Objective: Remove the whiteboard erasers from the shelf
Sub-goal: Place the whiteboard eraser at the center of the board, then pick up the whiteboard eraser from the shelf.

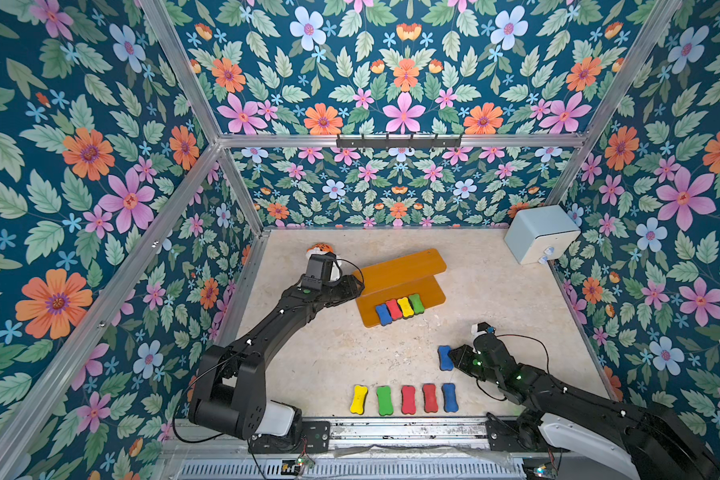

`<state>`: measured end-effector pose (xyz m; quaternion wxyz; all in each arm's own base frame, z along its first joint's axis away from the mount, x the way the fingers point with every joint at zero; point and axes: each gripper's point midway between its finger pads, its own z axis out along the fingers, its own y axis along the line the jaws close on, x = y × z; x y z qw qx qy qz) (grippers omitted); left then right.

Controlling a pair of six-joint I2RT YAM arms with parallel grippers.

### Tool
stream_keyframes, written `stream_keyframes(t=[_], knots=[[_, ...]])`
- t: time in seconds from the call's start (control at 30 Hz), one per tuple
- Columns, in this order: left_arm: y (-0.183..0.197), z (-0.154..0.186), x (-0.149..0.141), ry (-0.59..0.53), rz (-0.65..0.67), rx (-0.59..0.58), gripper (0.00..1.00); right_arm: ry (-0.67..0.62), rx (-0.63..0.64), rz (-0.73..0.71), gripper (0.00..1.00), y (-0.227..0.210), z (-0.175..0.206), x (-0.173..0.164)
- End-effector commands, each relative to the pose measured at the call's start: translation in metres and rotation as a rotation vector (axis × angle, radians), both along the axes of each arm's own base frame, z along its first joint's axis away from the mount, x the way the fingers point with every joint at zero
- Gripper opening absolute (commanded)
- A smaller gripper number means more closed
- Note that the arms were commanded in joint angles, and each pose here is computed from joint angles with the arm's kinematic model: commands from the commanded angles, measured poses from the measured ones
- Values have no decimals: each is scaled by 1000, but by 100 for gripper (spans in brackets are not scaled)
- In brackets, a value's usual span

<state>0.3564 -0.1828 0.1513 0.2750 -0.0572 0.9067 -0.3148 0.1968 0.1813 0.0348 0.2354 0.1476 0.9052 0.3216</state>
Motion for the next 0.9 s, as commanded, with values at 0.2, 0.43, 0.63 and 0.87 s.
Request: stream_keyframes(t=[0.2,0.43,0.63,0.87], knots=[[1,9,4,-26,11,-3,57,-53,-46,16,35,2,19,12],[-1,10,10,-21,6,6,52,-160,66,87,35,27,56,40],[-2,14,19,-29,12,18,50,-231,103,133,35,45,76,74],[0,10,22,-21,18,42,49,-283,129,149,34,58,84,109]])
